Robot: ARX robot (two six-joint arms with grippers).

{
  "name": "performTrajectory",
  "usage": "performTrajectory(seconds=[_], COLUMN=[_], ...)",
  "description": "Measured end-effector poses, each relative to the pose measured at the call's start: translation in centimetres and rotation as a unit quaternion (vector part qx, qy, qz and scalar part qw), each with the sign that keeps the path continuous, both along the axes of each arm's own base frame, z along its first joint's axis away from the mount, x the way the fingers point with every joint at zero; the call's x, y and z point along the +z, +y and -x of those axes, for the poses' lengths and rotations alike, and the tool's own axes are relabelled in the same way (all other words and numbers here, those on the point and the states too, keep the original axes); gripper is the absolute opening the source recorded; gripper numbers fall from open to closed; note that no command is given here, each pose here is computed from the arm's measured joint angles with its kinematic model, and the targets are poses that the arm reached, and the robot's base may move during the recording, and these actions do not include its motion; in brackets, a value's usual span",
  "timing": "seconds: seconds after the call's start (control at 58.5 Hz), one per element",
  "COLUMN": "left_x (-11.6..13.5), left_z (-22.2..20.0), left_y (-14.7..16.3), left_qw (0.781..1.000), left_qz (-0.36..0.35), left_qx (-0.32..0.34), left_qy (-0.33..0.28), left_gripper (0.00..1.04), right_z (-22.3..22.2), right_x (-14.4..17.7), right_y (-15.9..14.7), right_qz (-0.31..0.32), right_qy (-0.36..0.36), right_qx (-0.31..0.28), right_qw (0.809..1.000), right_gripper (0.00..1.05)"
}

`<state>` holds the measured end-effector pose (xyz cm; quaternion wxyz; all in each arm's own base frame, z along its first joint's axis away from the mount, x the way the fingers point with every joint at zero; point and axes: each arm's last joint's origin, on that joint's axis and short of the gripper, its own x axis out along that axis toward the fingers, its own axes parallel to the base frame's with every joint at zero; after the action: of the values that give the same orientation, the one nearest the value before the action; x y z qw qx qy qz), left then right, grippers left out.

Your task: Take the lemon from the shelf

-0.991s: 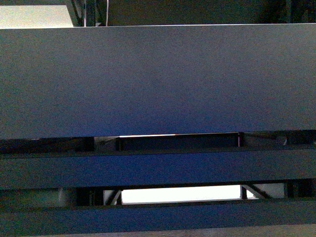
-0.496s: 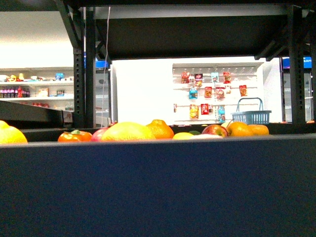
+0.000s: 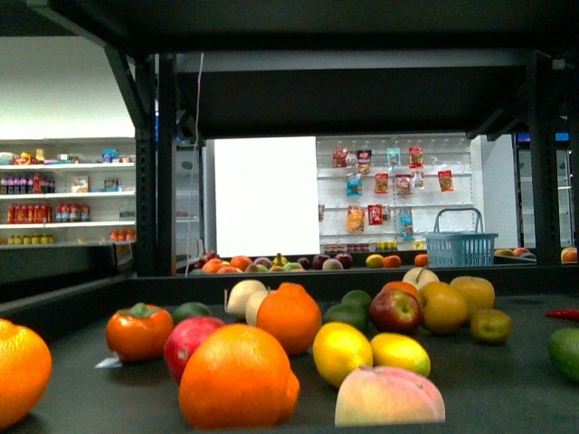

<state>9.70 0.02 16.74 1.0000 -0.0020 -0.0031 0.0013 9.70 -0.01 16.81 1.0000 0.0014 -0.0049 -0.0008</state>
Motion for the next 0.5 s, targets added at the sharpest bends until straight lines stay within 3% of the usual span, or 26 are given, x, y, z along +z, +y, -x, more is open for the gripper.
performTrajectory(seconds=[0.496], left_x=[0.0], left_z=[0.0], left_y=[0.0], left_qw=[1.0], left_qz=[0.0], left_qx=[0.0], left_qy=[0.0], left_gripper=[0.97], right_z=[0.0], right_x=[0.01], right_y=[0.0], right_qz=[0.0], right_qy=[0.0], right_qx=[0.0], right_qw=[1.0], right_gripper=[1.02])
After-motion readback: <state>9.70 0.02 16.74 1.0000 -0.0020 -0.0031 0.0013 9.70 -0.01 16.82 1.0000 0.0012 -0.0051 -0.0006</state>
